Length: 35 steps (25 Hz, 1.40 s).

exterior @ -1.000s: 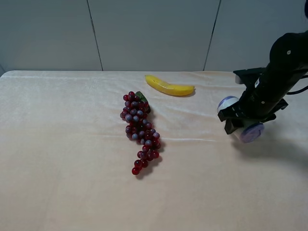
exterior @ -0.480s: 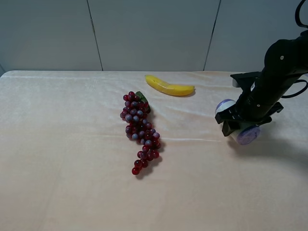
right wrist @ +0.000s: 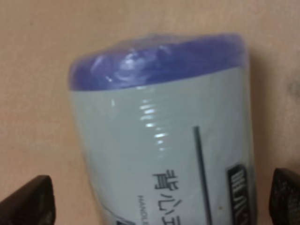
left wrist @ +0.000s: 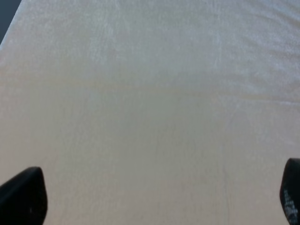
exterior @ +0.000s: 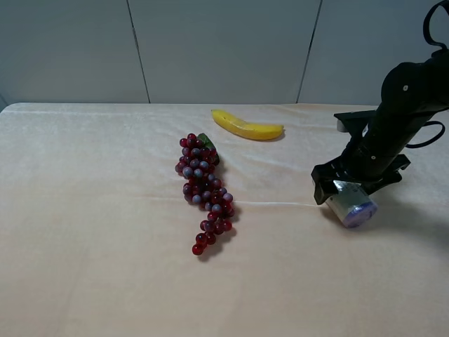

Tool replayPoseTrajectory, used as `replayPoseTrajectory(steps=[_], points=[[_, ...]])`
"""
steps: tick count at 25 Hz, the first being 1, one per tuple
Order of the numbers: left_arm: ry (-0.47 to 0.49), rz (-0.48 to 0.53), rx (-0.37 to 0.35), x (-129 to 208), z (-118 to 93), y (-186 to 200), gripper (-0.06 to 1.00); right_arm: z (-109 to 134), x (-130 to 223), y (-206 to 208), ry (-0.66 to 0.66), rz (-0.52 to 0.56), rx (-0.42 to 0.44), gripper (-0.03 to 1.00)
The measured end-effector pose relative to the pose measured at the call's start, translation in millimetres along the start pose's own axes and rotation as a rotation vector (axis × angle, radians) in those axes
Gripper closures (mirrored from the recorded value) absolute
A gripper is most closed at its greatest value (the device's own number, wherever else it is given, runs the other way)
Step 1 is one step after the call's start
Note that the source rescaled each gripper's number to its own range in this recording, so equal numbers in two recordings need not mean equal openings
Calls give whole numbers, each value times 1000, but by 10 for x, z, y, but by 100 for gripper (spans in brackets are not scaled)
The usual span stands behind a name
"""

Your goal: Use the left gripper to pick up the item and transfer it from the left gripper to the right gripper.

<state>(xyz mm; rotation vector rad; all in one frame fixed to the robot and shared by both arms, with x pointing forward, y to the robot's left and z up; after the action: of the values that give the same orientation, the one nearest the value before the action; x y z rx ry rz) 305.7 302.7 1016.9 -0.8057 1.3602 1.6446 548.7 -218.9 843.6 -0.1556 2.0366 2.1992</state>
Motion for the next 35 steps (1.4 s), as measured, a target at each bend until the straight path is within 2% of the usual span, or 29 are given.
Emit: replayPoseTrajectory(steps=[9,18,25,30,35], points=[[0,0,0,0,0,0,-5,32,-64,130,-2,14,-2,-3],[0,0,0,0,0,0,-5,89,-131,866,6,-75,-35,-3],[0,0,0,0,0,0,-5,49,137,1534,17,-150,-60,-3],[0,0,0,0,0,0,-5,-14,452,2011,26,-215,-80,-3],[0,0,0,0,0,0,-5,-105,827,2260,33,-280,-98,-3]])
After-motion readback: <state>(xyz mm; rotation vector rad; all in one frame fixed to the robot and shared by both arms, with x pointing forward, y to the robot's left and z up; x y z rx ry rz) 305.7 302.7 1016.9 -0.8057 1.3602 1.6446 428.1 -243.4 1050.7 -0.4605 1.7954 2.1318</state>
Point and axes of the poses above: a point on each arm's last joint axis where the gripper is mounted, y pointing back along that axis away from the gripper, z along the wrist's bending axis when the last joint is at zero, x = y × z, the point moved 8 cm from there along -y, pointing out along that axis toward the gripper, and after that the axes turned 14 degrees about -y, right-handed, at the moved point
